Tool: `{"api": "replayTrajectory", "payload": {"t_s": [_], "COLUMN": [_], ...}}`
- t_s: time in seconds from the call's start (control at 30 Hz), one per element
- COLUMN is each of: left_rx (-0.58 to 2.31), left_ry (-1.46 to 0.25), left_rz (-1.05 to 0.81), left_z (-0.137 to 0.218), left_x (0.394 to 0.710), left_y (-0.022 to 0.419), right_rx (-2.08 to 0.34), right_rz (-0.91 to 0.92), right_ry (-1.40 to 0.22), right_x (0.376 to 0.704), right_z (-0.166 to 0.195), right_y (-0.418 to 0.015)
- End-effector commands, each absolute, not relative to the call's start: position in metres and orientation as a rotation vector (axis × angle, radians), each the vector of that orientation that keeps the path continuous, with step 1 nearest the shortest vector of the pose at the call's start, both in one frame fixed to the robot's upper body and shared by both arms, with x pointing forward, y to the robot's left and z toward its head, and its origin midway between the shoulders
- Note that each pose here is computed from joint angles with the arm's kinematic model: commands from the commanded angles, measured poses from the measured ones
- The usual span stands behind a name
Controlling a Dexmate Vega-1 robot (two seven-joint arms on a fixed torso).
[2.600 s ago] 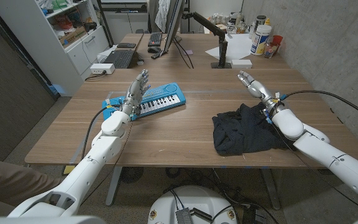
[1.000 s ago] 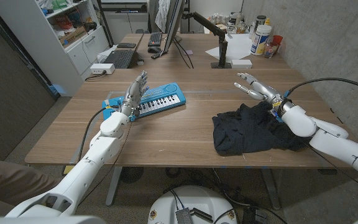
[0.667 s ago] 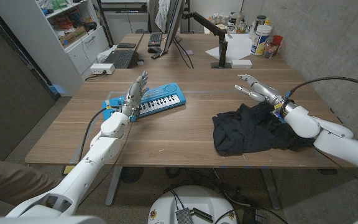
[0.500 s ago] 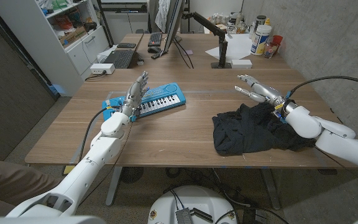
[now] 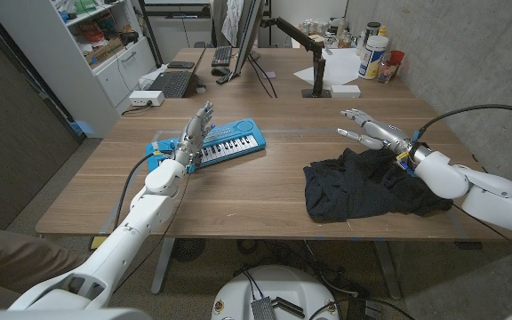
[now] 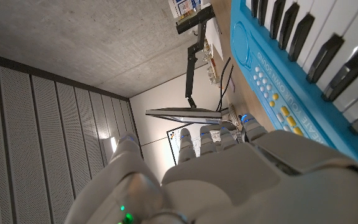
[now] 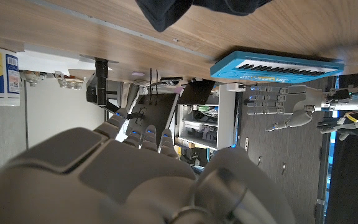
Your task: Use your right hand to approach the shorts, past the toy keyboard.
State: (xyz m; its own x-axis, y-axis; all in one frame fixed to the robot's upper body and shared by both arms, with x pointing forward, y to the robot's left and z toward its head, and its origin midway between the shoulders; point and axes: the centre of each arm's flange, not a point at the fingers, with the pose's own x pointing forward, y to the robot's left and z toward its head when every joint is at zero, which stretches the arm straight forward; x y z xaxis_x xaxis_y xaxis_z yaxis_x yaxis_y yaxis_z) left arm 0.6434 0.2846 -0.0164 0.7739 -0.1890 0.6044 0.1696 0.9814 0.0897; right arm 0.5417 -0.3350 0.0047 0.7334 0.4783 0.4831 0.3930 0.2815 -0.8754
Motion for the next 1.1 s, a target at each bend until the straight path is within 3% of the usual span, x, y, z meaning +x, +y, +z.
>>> {"api": "replayTrajectory", "payload": {"t_s": [0.03, 1.1], "left_rx": [0.043, 0.044], "left_ry": [-0.665, -0.69], "left_rz": [-0.204, -0.227], "left_z": [-0.011, -0.005], "left_x": [0.646, 0.648], "left_y": [0.282, 0.276], "right_rx": [-1.42, -1.597], "right_rz": [0.036, 0.08], "right_ry": [-0.841, -0.774], "right_x": [0.534, 0.516], "right_z": [0.005, 0.002], "right_y": [-0.338, -0.357]}}
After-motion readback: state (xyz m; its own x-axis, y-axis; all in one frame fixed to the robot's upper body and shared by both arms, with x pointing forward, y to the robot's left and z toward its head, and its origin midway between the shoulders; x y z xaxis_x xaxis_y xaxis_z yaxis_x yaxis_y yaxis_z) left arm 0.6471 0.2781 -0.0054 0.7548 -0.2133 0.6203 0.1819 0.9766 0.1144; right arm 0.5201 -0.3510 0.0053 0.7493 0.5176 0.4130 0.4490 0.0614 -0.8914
